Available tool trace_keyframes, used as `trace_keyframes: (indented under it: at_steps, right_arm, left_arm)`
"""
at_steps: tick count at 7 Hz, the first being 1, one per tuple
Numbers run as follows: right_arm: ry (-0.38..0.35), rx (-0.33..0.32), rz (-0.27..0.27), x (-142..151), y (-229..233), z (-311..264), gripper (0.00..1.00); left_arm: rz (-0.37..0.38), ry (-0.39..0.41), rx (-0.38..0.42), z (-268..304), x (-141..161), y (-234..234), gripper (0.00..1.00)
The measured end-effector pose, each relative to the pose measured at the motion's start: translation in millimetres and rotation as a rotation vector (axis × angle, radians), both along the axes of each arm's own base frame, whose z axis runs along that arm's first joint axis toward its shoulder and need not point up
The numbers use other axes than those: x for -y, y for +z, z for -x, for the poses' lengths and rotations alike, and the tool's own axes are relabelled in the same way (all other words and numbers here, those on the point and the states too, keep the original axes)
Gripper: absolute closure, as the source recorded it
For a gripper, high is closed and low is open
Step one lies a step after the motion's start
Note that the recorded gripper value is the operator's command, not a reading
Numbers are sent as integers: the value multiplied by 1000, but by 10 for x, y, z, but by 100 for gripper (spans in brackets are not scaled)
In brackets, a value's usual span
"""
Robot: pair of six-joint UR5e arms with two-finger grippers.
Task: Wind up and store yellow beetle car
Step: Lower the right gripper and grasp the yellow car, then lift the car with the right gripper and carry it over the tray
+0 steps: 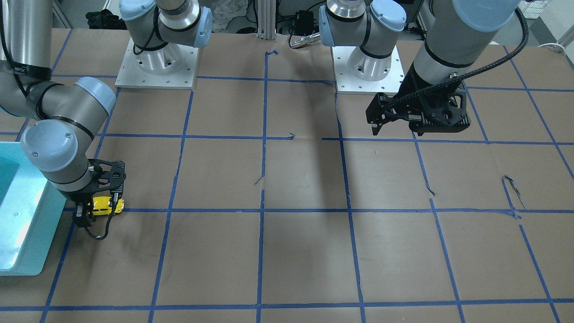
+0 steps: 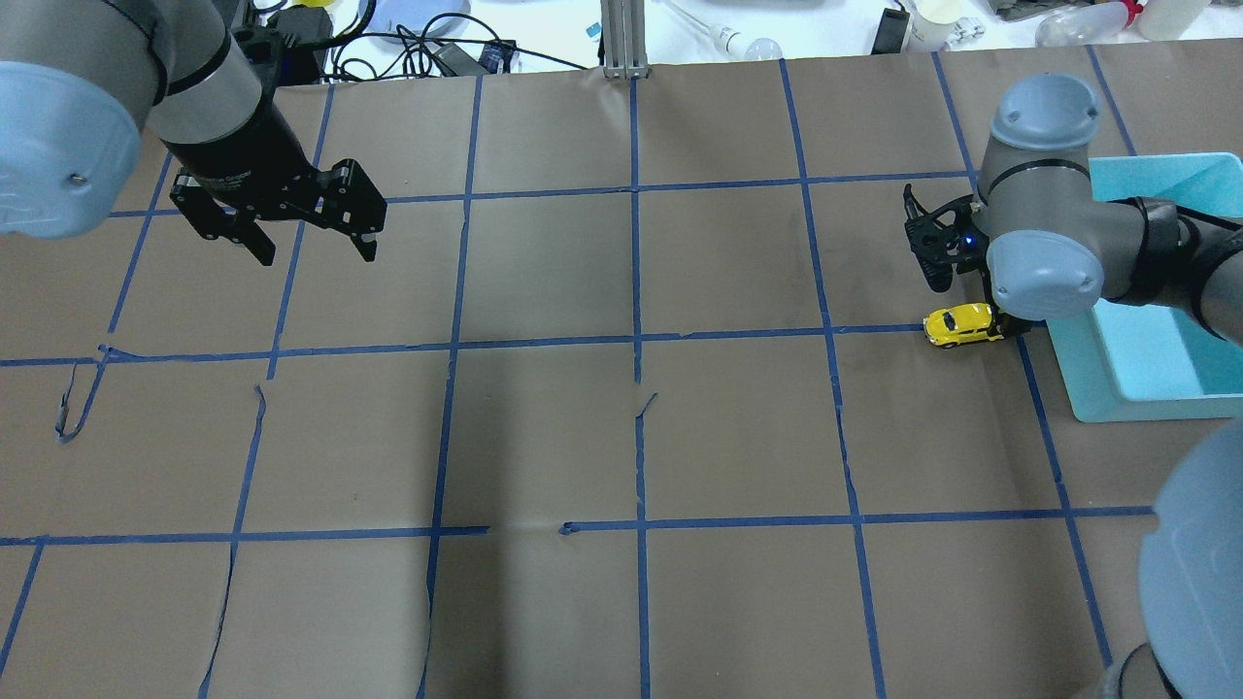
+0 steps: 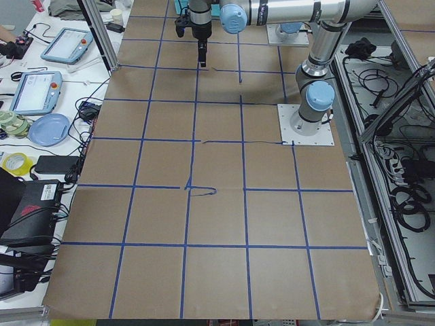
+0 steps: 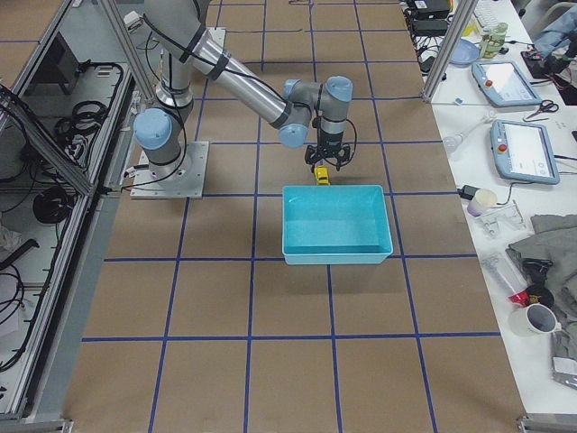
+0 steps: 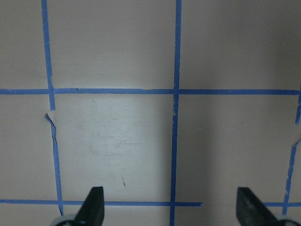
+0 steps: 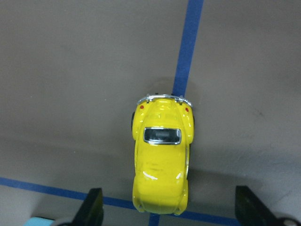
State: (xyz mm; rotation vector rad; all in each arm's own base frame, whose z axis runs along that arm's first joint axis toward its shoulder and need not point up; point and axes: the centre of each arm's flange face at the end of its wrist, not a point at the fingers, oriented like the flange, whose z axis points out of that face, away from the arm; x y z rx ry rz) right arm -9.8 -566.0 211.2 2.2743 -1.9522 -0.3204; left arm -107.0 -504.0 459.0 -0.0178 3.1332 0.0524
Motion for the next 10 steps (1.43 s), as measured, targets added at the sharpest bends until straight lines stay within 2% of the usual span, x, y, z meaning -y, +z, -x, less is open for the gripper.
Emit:
trace_keyframes:
  at_steps: [2, 3, 4, 5, 8, 10]
  right_arm:
    - [-5, 0, -12, 7, -148, 4, 8]
    - [-11, 1, -16, -23, -217, -3, 29]
    - [-15, 0, -10, -56, -260, -11, 70]
    - [-16, -1, -4, -76, -278, -15, 100]
    - [-14, -5, 7, -88, -240, -22, 100]
    - [-7, -5, 30, -74, -59, -77, 100]
  left_arm:
    - [-3, -1, -3, 4, -18, -10, 0]
    - [-4, -1, -2, 4, -20, -18, 0]
    - [-6, 0, 0, 1, -20, -30, 0]
    - [-6, 0, 2, -1, -20, -34, 0]
    - [-9, 14, -3, -44, 34, -75, 0]
    - [-19, 14, 0, -46, 62, -128, 0]
